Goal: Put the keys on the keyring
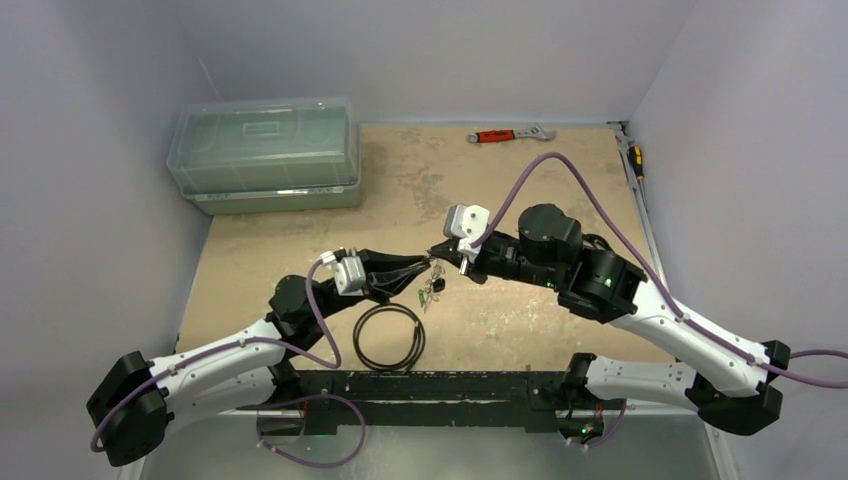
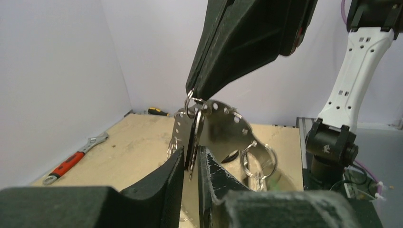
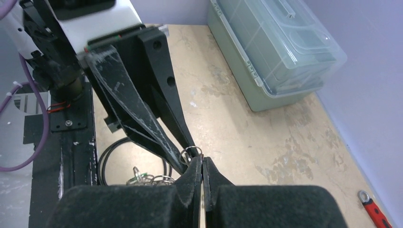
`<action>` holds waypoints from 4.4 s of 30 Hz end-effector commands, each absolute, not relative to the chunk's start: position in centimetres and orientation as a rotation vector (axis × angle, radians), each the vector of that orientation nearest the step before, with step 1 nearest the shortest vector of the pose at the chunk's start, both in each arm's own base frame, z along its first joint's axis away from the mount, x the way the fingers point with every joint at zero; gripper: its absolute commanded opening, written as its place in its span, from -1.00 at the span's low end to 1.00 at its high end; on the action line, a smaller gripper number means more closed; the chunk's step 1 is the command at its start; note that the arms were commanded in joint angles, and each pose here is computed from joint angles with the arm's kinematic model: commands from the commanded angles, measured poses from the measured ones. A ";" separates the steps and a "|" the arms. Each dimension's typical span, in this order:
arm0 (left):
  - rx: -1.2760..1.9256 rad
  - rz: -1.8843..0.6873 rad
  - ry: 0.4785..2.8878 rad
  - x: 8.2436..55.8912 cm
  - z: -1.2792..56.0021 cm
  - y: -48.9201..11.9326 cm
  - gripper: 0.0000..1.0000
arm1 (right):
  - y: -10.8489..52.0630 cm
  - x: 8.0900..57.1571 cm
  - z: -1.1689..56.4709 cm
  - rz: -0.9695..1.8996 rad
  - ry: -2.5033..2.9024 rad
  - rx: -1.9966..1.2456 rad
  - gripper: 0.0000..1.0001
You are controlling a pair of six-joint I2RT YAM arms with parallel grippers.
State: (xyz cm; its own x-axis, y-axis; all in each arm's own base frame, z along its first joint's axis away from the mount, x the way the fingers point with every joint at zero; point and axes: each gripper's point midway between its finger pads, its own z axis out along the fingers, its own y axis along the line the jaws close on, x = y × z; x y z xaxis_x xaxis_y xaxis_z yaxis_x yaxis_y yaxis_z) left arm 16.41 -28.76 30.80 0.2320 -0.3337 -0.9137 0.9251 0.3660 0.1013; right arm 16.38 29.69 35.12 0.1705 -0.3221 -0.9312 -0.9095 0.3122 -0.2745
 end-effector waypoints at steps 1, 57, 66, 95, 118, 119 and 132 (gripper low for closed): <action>0.800 -1.003 0.908 16.0 31.7 -29.5 -0.87 | 29.6 15.9 38.1 0.662 1.292 -1.171 -1.00; 0.849 -1.014 0.843 15.2 36.9 -29.9 -0.55 | 29.5 14.2 39.1 0.735 1.227 -1.202 -1.00; 0.822 -1.020 0.825 14.7 37.5 -29.1 -0.40 | 29.5 14.1 39.1 0.735 1.227 -1.202 -1.00; 0.776 -0.932 0.837 16.1 36.9 -28.4 -1.00 | 28.6 14.7 39.8 0.715 1.253 -1.129 -0.77; 0.886 -0.920 0.908 16.0 35.2 -29.5 -1.00 | 28.4 16.6 36.6 0.570 1.393 -1.204 -0.10; 0.891 -0.922 0.910 15.9 35.1 -29.6 -1.00 | 28.4 16.6 36.5 0.569 1.395 -1.206 -0.14; 0.917 -0.918 0.913 15.7 35.1 -29.8 -1.00 | 28.4 16.0 35.5 0.565 1.410 -1.251 -0.18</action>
State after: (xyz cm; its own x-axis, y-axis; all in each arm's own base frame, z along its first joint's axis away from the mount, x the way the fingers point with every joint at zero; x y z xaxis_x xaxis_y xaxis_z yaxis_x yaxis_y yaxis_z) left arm 16.37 -30.01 31.17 0.2467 -0.1685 -0.9543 0.9297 0.3191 0.1840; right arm 16.33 28.66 33.83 0.1418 -0.3866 -0.9113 -0.9027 0.3273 -0.2793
